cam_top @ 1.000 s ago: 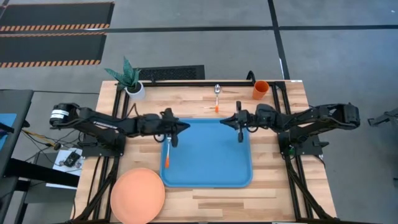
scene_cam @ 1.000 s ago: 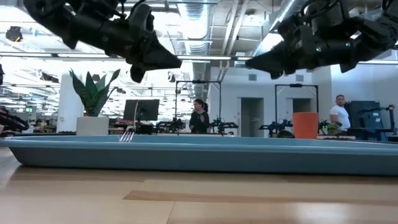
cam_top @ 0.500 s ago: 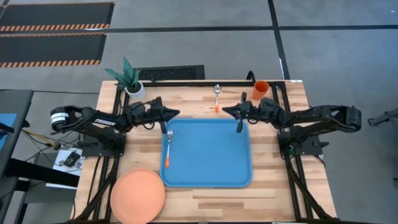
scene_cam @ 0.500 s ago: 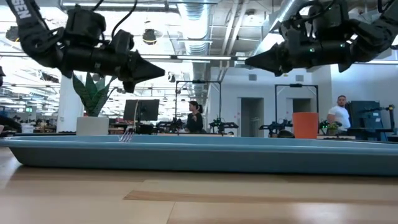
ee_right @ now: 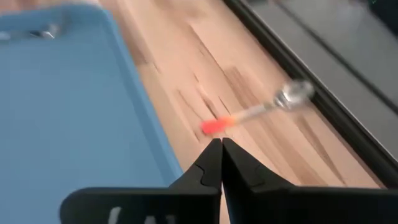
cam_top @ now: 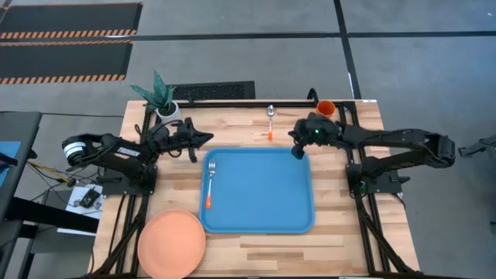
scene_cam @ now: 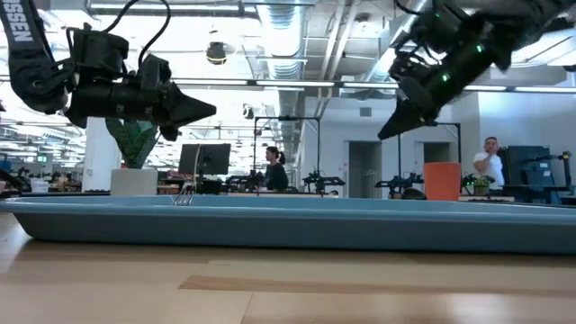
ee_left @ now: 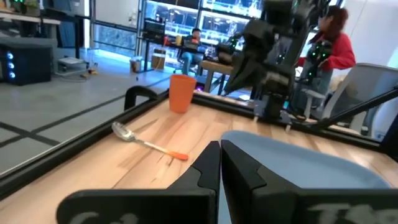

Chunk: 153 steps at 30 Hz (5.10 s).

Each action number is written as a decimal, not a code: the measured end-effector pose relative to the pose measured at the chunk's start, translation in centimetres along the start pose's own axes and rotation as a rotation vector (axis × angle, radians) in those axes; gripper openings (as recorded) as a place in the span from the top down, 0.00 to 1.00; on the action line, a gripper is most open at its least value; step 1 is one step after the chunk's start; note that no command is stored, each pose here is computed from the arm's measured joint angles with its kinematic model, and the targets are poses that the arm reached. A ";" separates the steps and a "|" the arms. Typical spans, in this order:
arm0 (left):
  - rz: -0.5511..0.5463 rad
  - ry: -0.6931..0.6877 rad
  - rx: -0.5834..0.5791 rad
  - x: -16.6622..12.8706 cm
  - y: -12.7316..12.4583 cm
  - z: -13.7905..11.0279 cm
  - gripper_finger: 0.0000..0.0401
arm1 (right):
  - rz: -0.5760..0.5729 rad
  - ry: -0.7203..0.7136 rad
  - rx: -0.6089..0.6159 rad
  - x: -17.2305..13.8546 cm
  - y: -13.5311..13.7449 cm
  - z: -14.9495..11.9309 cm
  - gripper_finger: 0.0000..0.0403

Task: Pick and place plate/cup/fork/spoon on tray
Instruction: Put the orange cup on the top right of the blue serving tray

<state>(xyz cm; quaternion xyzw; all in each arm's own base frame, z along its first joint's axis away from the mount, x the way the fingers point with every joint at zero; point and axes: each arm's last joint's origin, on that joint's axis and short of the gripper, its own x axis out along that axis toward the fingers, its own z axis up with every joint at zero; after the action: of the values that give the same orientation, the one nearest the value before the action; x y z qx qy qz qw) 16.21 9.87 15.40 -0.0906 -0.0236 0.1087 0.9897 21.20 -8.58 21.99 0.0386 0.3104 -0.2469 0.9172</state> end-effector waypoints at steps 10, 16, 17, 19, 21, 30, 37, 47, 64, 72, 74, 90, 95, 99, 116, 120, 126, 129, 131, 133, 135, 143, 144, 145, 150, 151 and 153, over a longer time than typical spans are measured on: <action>-0.049 0.026 -0.004 -1.0 1.2 -0.1 1.00 | -0.121 0.204 0.121 -3.4 -1.5 4.7 0.77; -0.056 0.030 0.016 -1.0 1.3 -0.1 1.00 | -0.294 0.318 0.153 -6.1 -3.6 6.2 0.62; -0.057 0.030 0.021 -1.0 1.3 -0.1 1.00 | -0.313 0.335 0.169 -6.4 -4.1 6.2 0.60; -0.057 0.031 0.029 -1.0 1.3 -0.1 1.00 | -0.342 0.353 0.213 -6.6 -5.4 6.2 0.56; -0.056 0.033 0.039 -1.0 1.3 -0.2 1.00 | -0.350 0.376 0.255 -6.6 -6.9 5.9 0.52; -0.033 0.073 0.076 -1.0 1.5 -0.6 1.00 | -0.352 0.575 0.299 -3.2 -12.9 3.6 0.43; -0.025 0.087 0.082 -1.1 1.5 -0.8 1.00 | -0.305 0.708 0.304 -0.2 -15.0 1.7 0.42; -0.022 0.085 0.091 -1.0 1.5 -0.8 1.00 | -0.297 0.739 0.234 2.6 -16.0 0.7 0.49; -0.033 0.100 0.098 -1.1 1.5 -0.9 1.00 | -0.271 0.745 0.200 2.9 -15.2 1.0 0.95; -0.033 0.099 0.098 -1.1 1.5 -0.9 1.00 | -0.210 0.768 0.220 0.6 -10.5 3.1 0.94; -0.033 0.099 0.098 -1.1 1.5 -0.9 1.00 | -0.158 0.747 0.251 0.1 -8.8 4.0 0.93; -0.032 0.099 0.094 -1.0 1.5 -0.9 1.00 | 0.116 0.688 0.327 -1.1 4.3 5.7 0.95; -0.032 0.100 0.084 -1.0 1.5 -0.9 1.00 | 0.086 0.721 0.273 -0.1 5.7 4.9 0.96; -0.032 0.100 0.082 -1.0 1.5 -0.9 1.00 | 0.082 0.770 0.218 1.6 6.1 4.2 0.95; -0.008 0.103 0.081 -1.0 1.6 -0.9 1.00 | 0.033 0.826 0.159 4.3 5.8 3.2 0.96; -0.008 0.103 0.081 -1.0 1.6 -0.9 1.00 | 0.023 0.825 0.168 4.4 5.4 3.2 0.96; -0.007 0.103 0.081 -1.0 1.6 -0.9 1.00 | 0.003 0.821 0.166 4.5 5.2 3.2 0.95; -0.008 0.103 0.081 -1.0 1.6 -0.9 1.00 | -0.001 0.819 0.165 4.5 5.2 3.2 0.96; -0.008 0.103 0.081 -1.0 1.6 -0.9 1.00 | -0.001 0.819 0.165 4.5 5.2 3.2 0.96; -0.008 0.103 0.081 -1.0 1.6 -0.9 1.00 | 0.005 0.822 0.169 4.5 5.2 3.2 0.95; -0.008 0.103 0.081 -1.0 1.6 -0.9 1.00 | 0.027 0.830 0.184 4.5 5.3 3.2 0.93; -0.008 0.103 0.081 -1.0 1.6 -0.9 1.00 | 0.039 0.836 0.187 4.4 5.8 3.1 0.95; -0.008 0.103 0.081 -1.0 1.6 -0.9 1.00 | 0.038 0.837 0.188 4.3 5.9 3.1 0.95; -0.008 0.103 0.081 -1.0 1.6 -0.9 1.00 | 0.037 0.840 0.188 4.3 5.9 3.1 0.95; -0.008 0.103 0.081 -1.0 1.6 -0.9 1.00 | 0.031 0.860 0.198 4.2 5.8 3.0 0.93; -0.008 0.103 0.081 -1.0 1.6 -0.9 1.00 | 0.033 0.860 0.198 4.2 5.9 2.9 0.92; -0.008 0.103 0.081 -1.0 1.6 -0.9 1.00 | 0.036 0.862 0.199 4.2 5.9 2.9 0.92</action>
<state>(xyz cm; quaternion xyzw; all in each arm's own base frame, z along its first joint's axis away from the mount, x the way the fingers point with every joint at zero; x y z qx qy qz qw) 14.93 10.99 14.14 -0.0560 0.0314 0.1009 0.9928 28.48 -5.91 21.41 0.2317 0.6385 -0.2211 0.6998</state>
